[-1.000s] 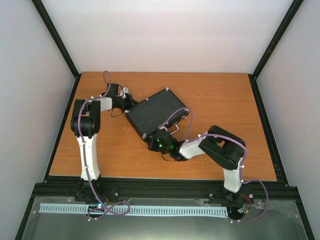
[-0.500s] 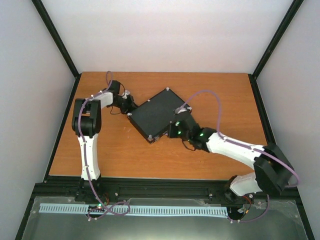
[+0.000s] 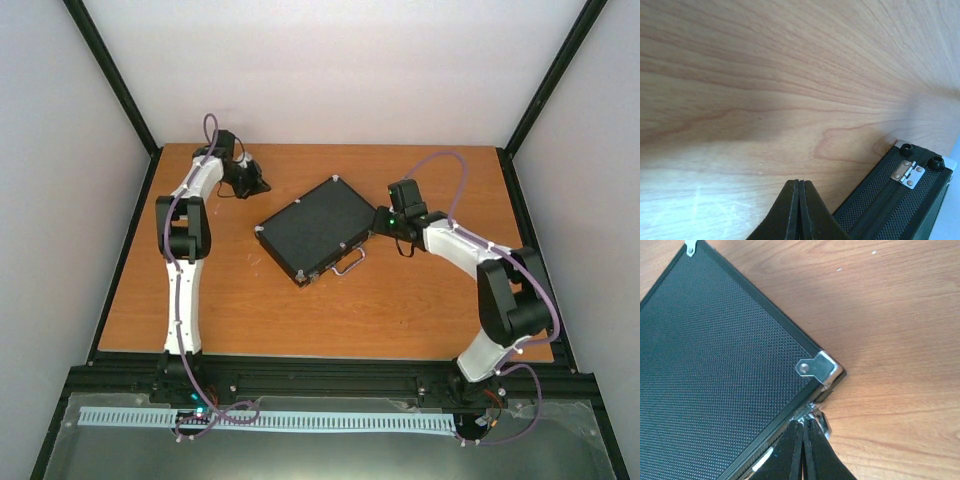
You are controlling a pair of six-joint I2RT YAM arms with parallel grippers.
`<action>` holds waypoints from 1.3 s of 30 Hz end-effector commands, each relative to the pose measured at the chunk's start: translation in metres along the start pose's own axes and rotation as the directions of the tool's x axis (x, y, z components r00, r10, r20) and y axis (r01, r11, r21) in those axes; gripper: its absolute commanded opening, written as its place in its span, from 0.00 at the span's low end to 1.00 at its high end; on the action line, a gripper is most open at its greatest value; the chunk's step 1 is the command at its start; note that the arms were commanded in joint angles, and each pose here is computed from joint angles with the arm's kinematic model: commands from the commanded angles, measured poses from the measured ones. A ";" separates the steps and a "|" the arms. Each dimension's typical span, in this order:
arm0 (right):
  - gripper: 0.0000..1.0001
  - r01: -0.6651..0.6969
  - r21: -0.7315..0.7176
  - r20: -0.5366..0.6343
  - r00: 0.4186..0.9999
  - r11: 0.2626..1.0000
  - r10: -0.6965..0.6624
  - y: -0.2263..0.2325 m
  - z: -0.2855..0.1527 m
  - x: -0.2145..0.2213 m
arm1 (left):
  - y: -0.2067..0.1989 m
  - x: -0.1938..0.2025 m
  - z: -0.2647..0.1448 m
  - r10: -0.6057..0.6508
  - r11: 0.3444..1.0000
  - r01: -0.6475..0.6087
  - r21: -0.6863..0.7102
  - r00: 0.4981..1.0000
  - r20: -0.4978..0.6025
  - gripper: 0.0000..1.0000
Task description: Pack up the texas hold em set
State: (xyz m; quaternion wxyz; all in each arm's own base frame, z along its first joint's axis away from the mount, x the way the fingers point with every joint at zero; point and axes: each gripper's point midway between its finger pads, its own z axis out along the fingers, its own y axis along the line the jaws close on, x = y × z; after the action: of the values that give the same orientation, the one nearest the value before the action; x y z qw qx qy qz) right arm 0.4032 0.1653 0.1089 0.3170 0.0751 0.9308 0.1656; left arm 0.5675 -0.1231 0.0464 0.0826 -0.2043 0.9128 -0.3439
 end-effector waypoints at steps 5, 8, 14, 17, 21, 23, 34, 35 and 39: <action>0.03 -0.015 -0.072 -0.092 0.996 0.997 0.008 -0.001 0.036 0.010 | -0.005 0.032 0.029 0.013 0.999 -0.017 -0.038 0.995 -0.101 0.01; 0.03 -0.028 -0.040 -0.139 0.990 0.999 0.022 -0.011 0.044 0.026 | -0.006 0.041 0.037 0.028 0.999 -0.033 -0.040 0.992 -0.125 0.01; 0.03 -0.082 0.053 -0.152 0.984 0.995 0.089 -0.039 0.042 0.053 | -0.015 0.051 0.043 0.055 0.998 -0.060 -0.030 0.988 -0.145 0.01; 0.03 -0.079 0.086 -0.186 0.978 0.993 0.094 -0.046 0.052 0.061 | -0.019 0.053 0.047 0.054 0.998 -0.057 -0.012 0.987 -0.149 0.01; 0.03 -0.103 0.112 -0.204 0.971 0.988 0.125 -0.053 0.062 0.069 | -0.031 0.057 0.053 0.066 0.998 -0.064 0.018 0.986 -0.156 0.01; 0.03 -0.113 0.103 -0.205 0.970 0.988 0.132 -0.052 0.067 0.071 | -0.036 0.059 0.056 0.074 0.997 -0.071 0.027 0.984 -0.160 0.01; 0.03 -0.160 0.052 -0.228 0.959 0.986 0.168 -0.056 0.069 0.086 | -0.051 0.054 0.068 0.062 0.994 -0.047 0.096 0.986 -0.156 0.01; 0.03 -0.156 0.039 -0.225 0.961 0.987 0.161 -0.055 0.067 0.088 | -0.055 0.053 0.070 0.058 0.993 -0.040 0.114 0.986 -0.155 0.01; 0.03 -0.145 0.003 -0.244 0.960 0.989 0.141 -0.051 0.074 0.091 | -0.062 0.061 0.082 0.067 0.989 -0.042 0.140 0.982 -0.179 0.01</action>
State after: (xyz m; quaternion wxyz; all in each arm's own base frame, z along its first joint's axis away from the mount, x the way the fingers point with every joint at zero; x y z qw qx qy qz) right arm 0.4015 0.1625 0.0164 0.2478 0.1244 0.9373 0.2114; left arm 0.5479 -0.2192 0.0244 0.0194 -0.1490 0.9066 -0.3943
